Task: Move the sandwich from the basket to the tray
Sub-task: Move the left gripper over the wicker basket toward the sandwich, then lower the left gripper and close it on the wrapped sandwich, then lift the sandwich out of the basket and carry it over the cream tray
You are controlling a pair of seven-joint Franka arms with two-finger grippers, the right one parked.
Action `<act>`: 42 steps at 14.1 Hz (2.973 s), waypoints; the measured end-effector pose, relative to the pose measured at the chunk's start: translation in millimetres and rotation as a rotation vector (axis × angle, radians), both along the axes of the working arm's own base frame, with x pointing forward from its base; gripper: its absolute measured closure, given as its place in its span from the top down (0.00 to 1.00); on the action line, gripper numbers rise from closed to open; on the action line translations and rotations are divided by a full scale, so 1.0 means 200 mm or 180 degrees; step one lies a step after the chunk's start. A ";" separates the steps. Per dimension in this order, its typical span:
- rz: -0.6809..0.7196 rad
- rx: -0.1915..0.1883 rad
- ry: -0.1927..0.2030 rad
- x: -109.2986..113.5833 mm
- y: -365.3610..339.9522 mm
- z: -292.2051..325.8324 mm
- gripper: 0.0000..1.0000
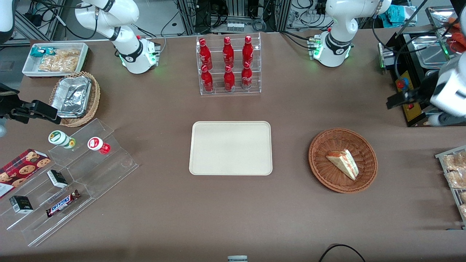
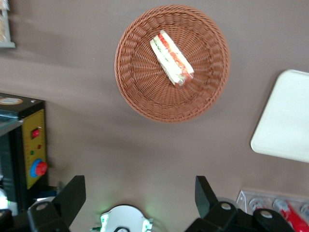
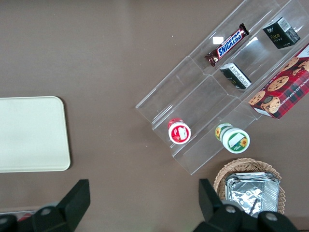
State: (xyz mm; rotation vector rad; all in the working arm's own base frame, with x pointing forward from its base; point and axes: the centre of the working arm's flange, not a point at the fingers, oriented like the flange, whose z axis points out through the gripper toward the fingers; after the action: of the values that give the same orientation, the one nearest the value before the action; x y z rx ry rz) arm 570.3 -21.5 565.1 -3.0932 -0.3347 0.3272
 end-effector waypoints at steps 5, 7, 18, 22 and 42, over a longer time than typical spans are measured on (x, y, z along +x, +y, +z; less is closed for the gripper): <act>0.0460 0.0068 0.0068 0.15 -0.01 -0.67 1.00; 0.0767 0.0128 0.0112 0.18 -0.02 -0.88 1.00; 0.1703 0.0190 -0.0166 0.31 -0.13 -1.47 1.00; 0.1719 0.0208 -0.0106 0.23 -0.13 -1.66 0.99; -0.0049 0.0090 -0.0099 -0.12 -2.22 -1.27 0.30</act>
State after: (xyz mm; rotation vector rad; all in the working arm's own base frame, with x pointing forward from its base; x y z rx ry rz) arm 546.7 -465.3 310.5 -3.0744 -0.3133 0.2719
